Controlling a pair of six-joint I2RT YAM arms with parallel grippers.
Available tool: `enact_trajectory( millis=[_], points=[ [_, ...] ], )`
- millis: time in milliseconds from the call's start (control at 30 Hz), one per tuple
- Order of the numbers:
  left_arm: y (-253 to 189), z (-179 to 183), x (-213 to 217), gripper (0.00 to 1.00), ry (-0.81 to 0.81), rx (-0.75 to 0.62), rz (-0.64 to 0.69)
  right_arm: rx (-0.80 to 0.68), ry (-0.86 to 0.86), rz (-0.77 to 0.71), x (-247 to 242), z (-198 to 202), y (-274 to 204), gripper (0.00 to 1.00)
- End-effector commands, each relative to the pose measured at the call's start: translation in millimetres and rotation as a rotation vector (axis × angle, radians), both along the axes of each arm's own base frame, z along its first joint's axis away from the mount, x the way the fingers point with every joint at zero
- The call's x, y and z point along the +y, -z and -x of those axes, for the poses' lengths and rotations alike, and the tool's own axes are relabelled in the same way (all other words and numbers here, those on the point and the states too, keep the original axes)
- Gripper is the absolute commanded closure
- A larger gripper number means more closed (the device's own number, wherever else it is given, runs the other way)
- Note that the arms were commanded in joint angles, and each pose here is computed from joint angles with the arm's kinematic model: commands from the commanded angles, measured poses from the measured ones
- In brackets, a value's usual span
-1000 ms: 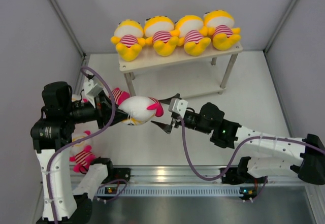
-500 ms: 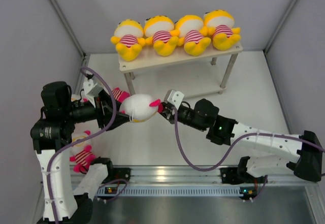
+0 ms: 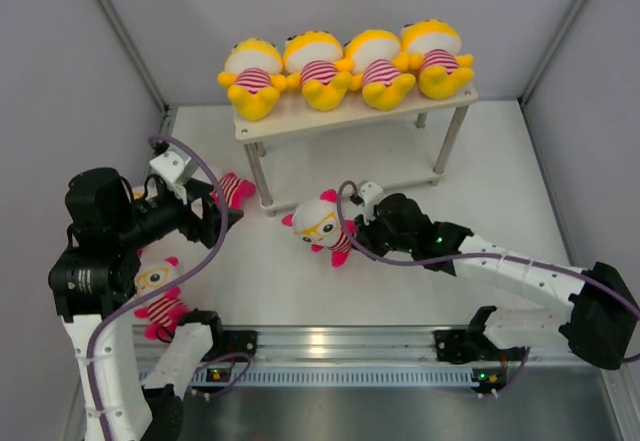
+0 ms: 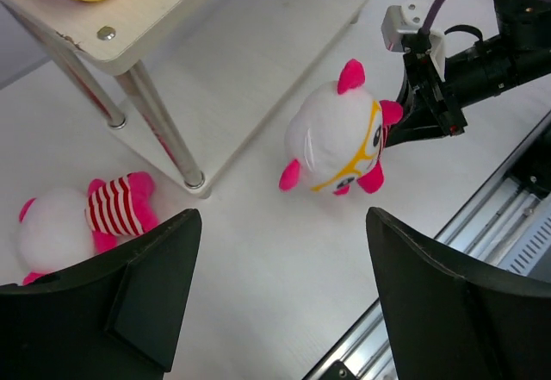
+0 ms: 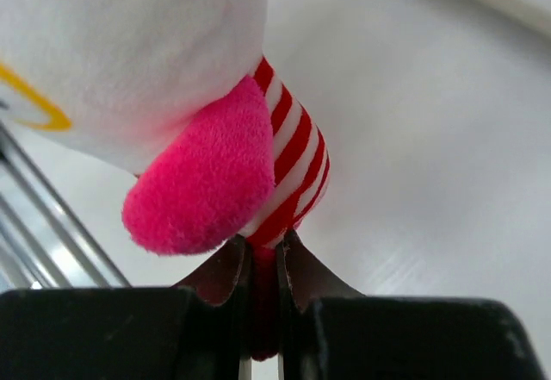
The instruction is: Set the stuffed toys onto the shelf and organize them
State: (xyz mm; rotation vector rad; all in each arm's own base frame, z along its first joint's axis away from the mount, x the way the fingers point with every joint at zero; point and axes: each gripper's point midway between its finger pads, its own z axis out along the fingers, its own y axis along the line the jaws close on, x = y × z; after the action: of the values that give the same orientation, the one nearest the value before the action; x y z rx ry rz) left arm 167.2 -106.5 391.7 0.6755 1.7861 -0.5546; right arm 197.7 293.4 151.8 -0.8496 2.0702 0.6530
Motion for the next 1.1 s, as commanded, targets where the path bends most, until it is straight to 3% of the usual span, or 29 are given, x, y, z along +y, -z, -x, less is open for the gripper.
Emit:
enact_trajectory(
  millis=[0,267,633,700,900,1067],
  points=[
    [-11,-8,14,0.17,-0.077,-0.077,-0.054,0.145,0.152,-0.046,-33,-15,16,1.00],
    [-8,-6,14,0.17,-0.074,-0.082,-0.060,0.211,0.336,-0.187,-69,-87,15,1.00],
    [-13,-4,12,0.17,-0.059,-0.096,-0.057,0.139,0.453,-0.357,-54,-152,-25,0.93],
    [-12,-5,11,0.17,-0.058,-0.092,-0.057,0.139,0.462,-0.368,-51,-160,-27,0.87],
    [-11,-5,11,0.17,-0.053,-0.087,-0.055,0.123,0.534,-0.384,-53,-179,-20,0.53],
    [-7,-3,9,0.17,-0.039,-0.077,-0.048,0.088,0.593,-0.384,-61,-187,-13,0.49]
  ],
)
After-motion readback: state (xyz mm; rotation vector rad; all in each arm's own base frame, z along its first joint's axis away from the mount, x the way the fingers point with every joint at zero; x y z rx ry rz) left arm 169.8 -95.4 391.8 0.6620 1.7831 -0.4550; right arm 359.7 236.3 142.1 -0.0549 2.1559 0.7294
